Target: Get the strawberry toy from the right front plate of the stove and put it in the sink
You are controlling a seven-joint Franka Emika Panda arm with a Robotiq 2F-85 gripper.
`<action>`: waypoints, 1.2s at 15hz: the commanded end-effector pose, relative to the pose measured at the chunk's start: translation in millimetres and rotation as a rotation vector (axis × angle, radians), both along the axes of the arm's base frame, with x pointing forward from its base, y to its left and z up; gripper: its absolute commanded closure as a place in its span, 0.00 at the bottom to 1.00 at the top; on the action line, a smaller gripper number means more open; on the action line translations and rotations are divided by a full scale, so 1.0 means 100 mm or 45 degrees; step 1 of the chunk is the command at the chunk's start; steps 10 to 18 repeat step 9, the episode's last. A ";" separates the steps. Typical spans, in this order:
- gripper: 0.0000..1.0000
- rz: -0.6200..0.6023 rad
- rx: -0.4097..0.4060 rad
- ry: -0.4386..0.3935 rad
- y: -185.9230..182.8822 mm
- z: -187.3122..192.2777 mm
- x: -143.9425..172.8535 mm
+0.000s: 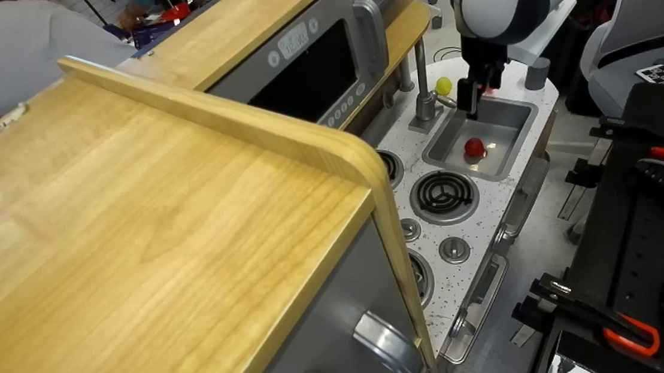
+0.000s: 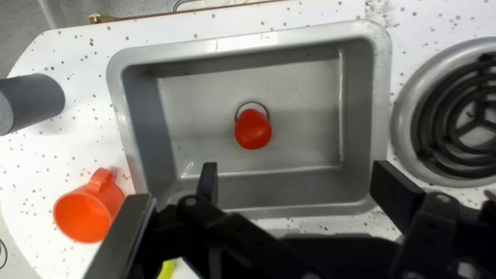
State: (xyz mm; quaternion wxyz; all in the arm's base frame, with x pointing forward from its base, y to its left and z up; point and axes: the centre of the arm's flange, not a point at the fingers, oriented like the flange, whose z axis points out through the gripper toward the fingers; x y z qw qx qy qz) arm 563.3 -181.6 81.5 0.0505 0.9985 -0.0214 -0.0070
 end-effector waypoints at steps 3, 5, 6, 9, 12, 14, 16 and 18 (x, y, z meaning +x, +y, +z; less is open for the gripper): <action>0.00 -0.009 0.000 -0.038 0.23 0.49 -0.01; 0.00 -0.004 0.001 -0.049 0.29 0.62 -0.01; 0.00 -0.007 0.001 -0.043 0.27 0.59 -0.02; 0.00 -0.013 0.004 -0.025 0.25 0.49 -0.05; 0.00 -0.013 0.004 -0.025 0.25 0.49 -0.05; 0.00 -0.013 0.004 -0.025 0.25 0.49 -0.05; 0.00 -0.013 0.004 -0.025 0.25 0.49 -0.05; 0.00 -0.013 0.004 -0.025 0.25 0.49 -0.05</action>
